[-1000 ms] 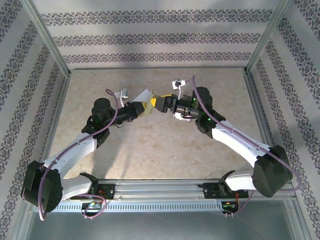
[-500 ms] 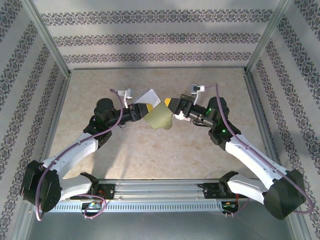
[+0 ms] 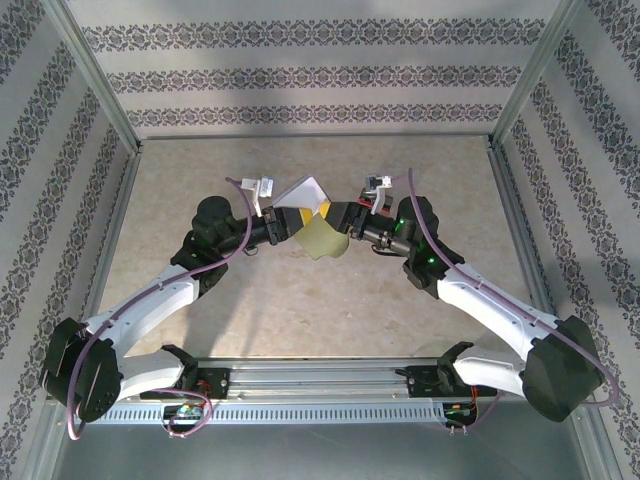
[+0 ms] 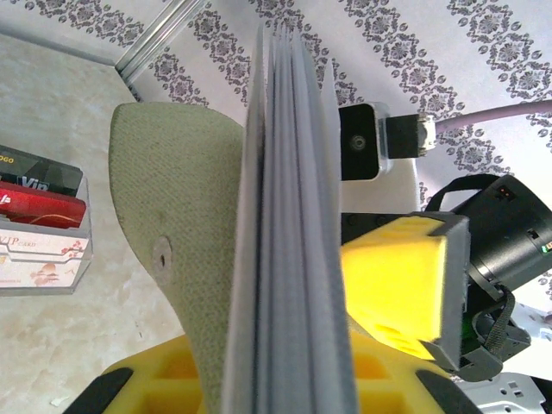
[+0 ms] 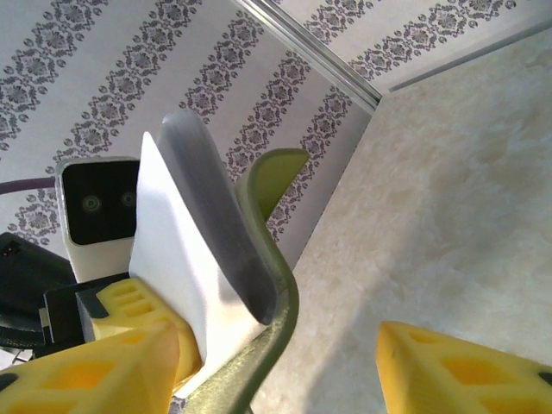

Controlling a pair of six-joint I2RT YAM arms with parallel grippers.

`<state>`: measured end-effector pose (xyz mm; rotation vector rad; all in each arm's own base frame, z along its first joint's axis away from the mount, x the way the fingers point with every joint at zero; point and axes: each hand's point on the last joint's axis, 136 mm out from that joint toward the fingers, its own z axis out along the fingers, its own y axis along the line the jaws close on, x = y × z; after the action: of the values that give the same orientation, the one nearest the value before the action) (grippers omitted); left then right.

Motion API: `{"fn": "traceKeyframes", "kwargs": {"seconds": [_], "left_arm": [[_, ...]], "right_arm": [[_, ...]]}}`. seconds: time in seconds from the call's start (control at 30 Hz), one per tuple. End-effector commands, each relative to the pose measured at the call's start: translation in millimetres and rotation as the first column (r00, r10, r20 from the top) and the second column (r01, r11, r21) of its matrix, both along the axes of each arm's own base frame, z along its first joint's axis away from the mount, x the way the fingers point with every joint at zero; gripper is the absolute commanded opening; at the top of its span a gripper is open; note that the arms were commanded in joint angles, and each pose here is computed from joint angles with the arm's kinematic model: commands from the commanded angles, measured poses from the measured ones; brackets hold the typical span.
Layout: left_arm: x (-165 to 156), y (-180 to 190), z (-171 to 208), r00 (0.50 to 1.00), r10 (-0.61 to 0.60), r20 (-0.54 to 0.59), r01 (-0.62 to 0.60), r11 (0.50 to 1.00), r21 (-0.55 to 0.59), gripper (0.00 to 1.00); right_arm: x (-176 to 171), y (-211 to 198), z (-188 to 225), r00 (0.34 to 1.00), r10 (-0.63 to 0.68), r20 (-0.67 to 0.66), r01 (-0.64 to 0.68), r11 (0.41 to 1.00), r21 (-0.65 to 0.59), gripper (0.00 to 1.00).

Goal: Take the credit cards out of the card holder

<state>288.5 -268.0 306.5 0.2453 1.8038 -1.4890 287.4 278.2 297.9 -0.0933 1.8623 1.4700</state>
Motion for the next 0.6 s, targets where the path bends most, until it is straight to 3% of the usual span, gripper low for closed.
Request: {"fn": "traceKeyframes", "kwargs": {"seconds": [0.0, 0.23, 0.4, 0.5, 0.57], "left_arm": [[-11.9, -8.6, 31.7, 0.993, -0.064, 0.096, 0.070, 0.996, -0.057, 0.09], [-17.5, -16.4, 32.9, 0.988, -0.133, 0.080, 0.139, 0.987, -0.080, 0.16], [-19.8, -18.0, 33.0, 0.985, -0.154, 0.072, 0.160, 0.983, -0.090, 0.23], [-22.2, -16.8, 33.9, 0.985, -0.155, 0.080, 0.160, 0.985, -0.062, 0.35], [-26.7, -15.4, 33.5, 0.982, -0.164, 0.093, 0.167, 0.986, -0.022, 0.57]], "right_arm": [[-2.3, 5.2, 21.9, 0.996, 0.023, 0.091, -0.027, 0.999, 0.038, 0.56], [0.3, 11.7, 21.1, 0.993, 0.051, 0.109, -0.055, 0.998, 0.038, 0.45], [1.6, 12.6, 18.1, 0.992, 0.056, 0.110, -0.059, 0.998, 0.032, 0.24], [3.0, 5.4, 16.4, 0.992, 0.044, 0.114, -0.048, 0.998, 0.028, 0.08], [2.8, -2.6, 16.3, 0.990, 0.043, 0.133, -0.046, 0.999, 0.020, 0.01]]}}
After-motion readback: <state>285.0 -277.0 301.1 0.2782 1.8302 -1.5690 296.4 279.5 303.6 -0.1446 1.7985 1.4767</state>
